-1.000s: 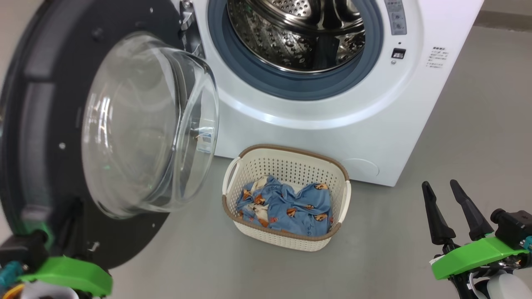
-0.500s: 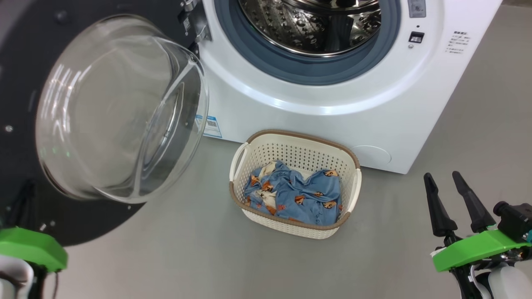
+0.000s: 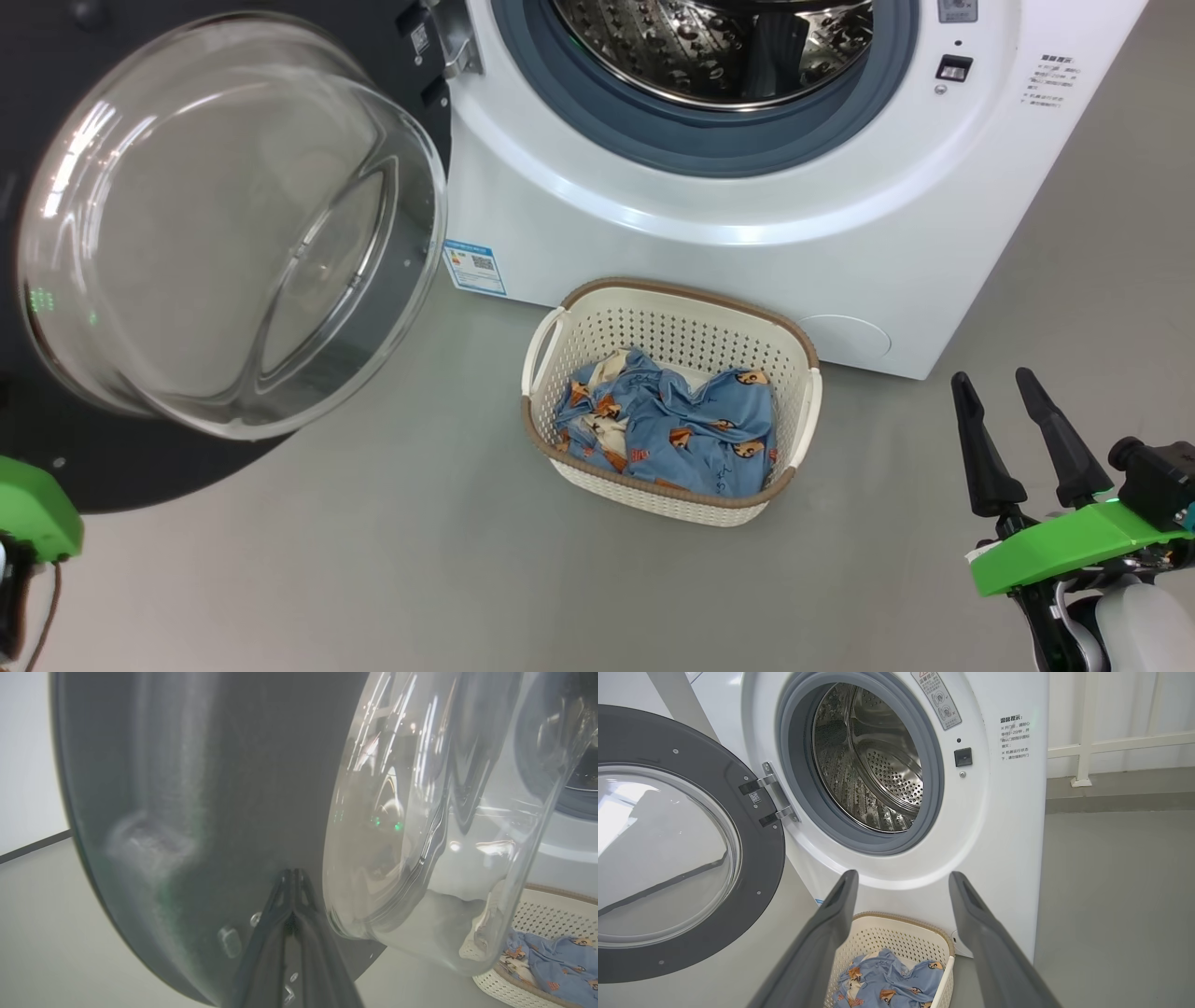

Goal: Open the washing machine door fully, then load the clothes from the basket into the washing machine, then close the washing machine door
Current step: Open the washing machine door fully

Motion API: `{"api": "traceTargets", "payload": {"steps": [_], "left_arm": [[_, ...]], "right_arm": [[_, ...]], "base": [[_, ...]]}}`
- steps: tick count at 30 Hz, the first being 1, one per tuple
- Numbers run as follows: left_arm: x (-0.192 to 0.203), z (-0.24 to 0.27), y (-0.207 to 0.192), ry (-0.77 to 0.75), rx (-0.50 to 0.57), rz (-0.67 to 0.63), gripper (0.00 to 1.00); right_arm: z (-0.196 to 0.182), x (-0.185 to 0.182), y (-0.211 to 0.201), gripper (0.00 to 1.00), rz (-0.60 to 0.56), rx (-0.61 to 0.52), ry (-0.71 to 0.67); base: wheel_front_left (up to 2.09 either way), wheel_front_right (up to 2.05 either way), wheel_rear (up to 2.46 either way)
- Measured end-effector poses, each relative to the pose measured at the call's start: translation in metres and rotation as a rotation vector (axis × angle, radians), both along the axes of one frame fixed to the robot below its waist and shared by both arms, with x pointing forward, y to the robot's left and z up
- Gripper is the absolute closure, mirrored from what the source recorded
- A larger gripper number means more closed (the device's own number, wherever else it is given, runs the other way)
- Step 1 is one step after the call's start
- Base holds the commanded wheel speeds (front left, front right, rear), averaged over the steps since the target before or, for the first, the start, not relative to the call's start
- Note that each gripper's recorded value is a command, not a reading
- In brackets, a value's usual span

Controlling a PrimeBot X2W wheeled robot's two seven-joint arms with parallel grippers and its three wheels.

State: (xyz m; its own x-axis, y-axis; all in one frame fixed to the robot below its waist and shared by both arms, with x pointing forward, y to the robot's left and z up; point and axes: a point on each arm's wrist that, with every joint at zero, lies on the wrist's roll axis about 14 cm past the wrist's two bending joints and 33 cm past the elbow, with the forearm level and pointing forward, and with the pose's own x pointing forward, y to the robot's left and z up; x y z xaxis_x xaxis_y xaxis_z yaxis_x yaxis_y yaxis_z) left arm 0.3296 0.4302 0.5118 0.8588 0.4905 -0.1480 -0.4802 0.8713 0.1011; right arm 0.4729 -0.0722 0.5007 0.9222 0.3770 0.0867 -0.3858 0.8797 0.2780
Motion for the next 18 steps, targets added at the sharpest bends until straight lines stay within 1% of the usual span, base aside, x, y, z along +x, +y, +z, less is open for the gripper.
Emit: {"api": "traceTargets", "payload": {"steps": [18], "left_arm": [[0.0101, 0.0019, 0.0067, -0.002, 0.011, -0.008, 1.00]], "right_arm": [[0.0065, -0.0038, -0.0059, 0.00, -0.013, -0.005, -0.013]], "base": [[0.00, 0.00, 0.00]]}}
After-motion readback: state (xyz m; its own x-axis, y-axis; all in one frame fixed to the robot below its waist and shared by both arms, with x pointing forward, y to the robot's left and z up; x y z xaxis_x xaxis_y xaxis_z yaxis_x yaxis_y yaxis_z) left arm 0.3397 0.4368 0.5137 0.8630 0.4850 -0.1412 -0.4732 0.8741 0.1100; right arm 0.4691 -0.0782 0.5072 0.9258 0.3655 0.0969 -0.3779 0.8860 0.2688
